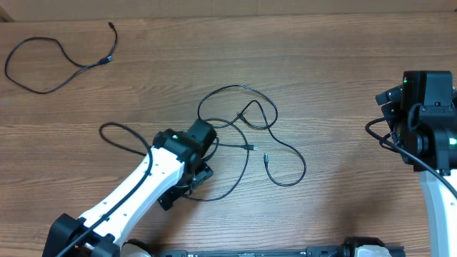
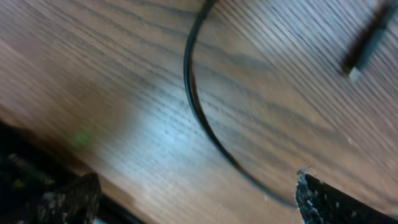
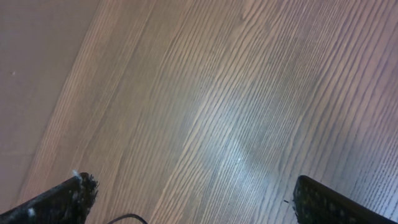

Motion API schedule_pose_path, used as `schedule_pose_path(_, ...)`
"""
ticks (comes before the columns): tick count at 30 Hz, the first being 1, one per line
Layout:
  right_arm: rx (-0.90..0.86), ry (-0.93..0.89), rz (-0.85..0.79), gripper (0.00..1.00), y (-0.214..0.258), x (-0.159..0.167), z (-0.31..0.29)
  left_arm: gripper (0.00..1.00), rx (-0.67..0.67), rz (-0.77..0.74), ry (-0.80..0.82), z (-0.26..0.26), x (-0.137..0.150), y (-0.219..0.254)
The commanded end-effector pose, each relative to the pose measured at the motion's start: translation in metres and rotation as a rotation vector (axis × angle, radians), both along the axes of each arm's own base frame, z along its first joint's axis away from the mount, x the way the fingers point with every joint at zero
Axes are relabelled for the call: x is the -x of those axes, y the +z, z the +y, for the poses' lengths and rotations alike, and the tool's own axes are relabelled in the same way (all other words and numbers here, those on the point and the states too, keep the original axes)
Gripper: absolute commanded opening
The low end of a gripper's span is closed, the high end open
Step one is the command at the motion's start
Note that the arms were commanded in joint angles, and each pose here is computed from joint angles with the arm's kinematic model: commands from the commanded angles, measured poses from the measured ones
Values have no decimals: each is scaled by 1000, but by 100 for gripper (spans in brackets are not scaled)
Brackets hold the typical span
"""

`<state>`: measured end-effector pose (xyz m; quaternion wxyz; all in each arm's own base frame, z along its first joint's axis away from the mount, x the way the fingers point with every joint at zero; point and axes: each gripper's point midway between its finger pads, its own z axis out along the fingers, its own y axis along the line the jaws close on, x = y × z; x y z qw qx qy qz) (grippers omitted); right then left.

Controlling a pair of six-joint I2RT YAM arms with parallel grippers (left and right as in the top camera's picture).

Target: Untangle cables

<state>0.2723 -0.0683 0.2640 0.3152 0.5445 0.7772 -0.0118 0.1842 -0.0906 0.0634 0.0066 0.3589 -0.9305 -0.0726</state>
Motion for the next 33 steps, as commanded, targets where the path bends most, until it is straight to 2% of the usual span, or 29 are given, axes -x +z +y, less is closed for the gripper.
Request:
schedule_pose_path(1,15,-8,-13,100,5,-1,-3,100,63,56,92,10,9,-19)
schedule_pose_path(4,15,-8,-13,100,5,-1,-3,100,148,63,80,16,5,-33)
schedule_pose_path(8,15,-8,-13,100,5,-1,-3,100,277,27,-45,15,-6,-46)
schedule_pose_path(11,15,-8,-13,100,5,0,-3,93,333,19,-140,7,-4,-52)
schedule_pose_path(14,15,-8,-13,100,5,-1,-3,87,318,19,-161,7,0,-57)
schedule_pose_path(19,15,-8,-13,100,5,-1,-3,72,262,22,-145,17,4,-64)
schedule_pose_path(26,15,-8,-13,100,5,-1,-3,71,155,34,-85,38,16,-81)
schedule_pose_path(31,15,-8,-13,100,5,-1,-3,58,122,53,-90,43,19,-91)
schedule_pose_path(33,15,-8,-13,100,5,-1,-3,45,114,63,-88,44,18,-96)
